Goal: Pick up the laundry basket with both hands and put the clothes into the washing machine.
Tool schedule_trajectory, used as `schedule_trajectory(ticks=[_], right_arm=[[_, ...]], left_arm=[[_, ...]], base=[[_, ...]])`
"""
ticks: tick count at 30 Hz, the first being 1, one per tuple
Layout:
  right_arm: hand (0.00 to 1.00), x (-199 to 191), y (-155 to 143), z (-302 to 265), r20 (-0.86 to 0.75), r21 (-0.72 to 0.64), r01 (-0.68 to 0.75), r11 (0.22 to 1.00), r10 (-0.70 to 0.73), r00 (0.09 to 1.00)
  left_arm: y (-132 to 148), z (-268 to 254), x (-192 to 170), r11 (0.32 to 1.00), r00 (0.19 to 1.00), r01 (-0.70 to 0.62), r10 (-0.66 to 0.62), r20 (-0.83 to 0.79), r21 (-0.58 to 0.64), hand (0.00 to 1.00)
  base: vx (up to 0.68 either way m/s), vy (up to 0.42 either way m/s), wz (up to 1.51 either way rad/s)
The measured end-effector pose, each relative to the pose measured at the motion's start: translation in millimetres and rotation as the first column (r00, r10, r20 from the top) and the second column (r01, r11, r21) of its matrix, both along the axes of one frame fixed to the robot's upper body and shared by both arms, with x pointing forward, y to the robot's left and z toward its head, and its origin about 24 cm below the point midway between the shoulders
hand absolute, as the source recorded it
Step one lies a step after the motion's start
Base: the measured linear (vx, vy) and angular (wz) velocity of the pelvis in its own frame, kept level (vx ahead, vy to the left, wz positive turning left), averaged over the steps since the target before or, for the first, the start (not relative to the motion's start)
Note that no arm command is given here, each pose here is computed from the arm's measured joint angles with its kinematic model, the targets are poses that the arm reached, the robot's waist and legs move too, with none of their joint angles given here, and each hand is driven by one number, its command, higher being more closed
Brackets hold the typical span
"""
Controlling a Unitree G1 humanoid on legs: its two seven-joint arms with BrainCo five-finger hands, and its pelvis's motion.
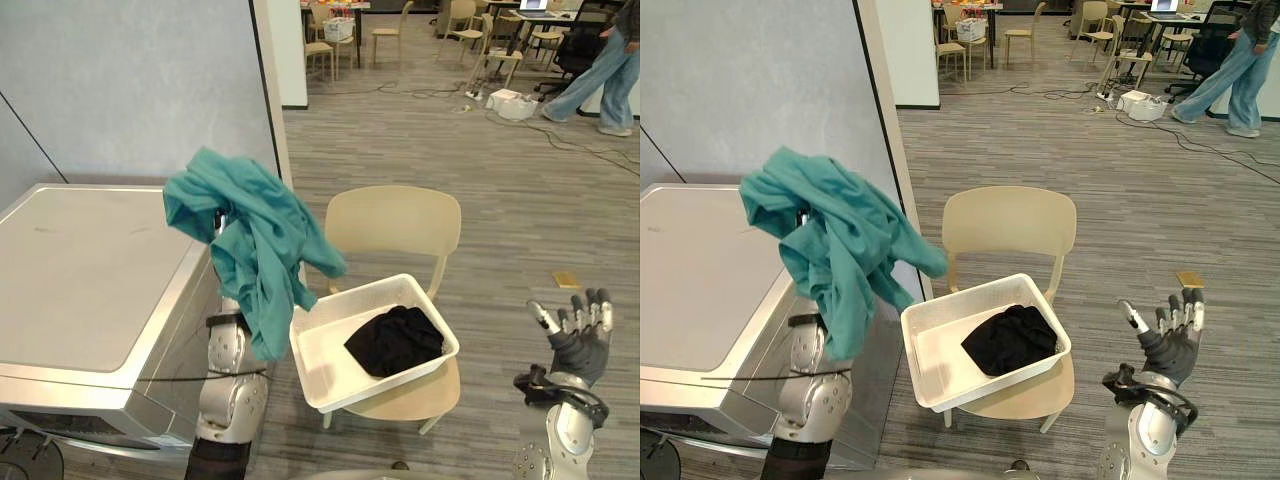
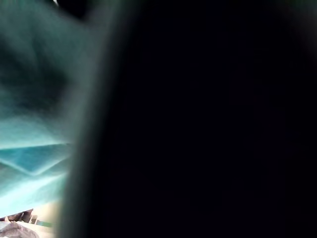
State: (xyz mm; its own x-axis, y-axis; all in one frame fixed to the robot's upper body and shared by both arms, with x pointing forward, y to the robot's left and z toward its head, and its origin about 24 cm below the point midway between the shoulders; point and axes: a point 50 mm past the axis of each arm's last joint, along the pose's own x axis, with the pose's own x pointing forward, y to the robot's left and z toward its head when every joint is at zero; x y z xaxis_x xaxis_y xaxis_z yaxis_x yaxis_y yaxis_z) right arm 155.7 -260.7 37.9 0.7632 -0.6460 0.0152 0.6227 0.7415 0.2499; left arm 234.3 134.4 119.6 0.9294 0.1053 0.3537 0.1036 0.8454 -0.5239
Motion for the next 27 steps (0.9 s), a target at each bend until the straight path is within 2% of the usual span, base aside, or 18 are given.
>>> schedule_trajectory(ticks=[2,8,11,13,15,18,21,27], right_arm=[[0.00,-12,2,-29,-0.123,0.056,0.007,0.998,0.000,0.992],[0.00,-39,23,-74,-0.319,0.182,-0.020,0.983,0.078,0.945],[0.00,-43,42,-93,-0.375,0.251,-0.079,0.965,0.172,0.911],[0.00,-47,64,-108,-0.405,0.324,-0.155,0.933,0.285,0.869],[0.00,-44,83,-112,-0.391,0.370,-0.229,0.900,0.375,0.840],[0.00,-34,107,-109,-0.336,0.398,-0.370,0.839,0.509,0.793],[0.00,-17,119,-103,-0.289,0.382,-0.460,0.802,0.576,0.765],[0.00,23,113,-81,-0.213,0.277,-0.517,0.810,0.577,0.789]], left_arm=[[3,-16,-11,1.000,0.998,-0.002,0.002,-0.059,-0.001,1.00],[1,-68,-40,0.999,0.961,0.028,-0.019,-0.274,0.028,1.00],[-4,-101,-61,0.999,0.908,0.046,-0.041,-0.417,0.001,1.00],[-6,-127,-78,0.998,0.844,0.063,-0.060,-0.533,-0.013,1.00],[-5,-136,-89,0.998,0.811,0.063,-0.062,-0.582,-0.020,1.00],[-6,-137,-91,0.997,0.809,0.079,-0.079,-0.583,-0.025,1.00],[-7,-128,-85,0.996,0.835,0.085,-0.082,-0.544,-0.020,1.00],[-9,-107,-62,0.993,0.888,0.118,-0.098,-0.449,0.015,1.00]], base=[[0.00,-0.016,0.18],[0.01,-0.006,0.14],[0.01,-0.021,0.20],[-0.01,-0.027,0.15],[-0.01,-0.045,0.26],[-0.03,-0.044,0.58],[-0.09,-0.029,0.92],[-0.08,-0.013,0.80]])
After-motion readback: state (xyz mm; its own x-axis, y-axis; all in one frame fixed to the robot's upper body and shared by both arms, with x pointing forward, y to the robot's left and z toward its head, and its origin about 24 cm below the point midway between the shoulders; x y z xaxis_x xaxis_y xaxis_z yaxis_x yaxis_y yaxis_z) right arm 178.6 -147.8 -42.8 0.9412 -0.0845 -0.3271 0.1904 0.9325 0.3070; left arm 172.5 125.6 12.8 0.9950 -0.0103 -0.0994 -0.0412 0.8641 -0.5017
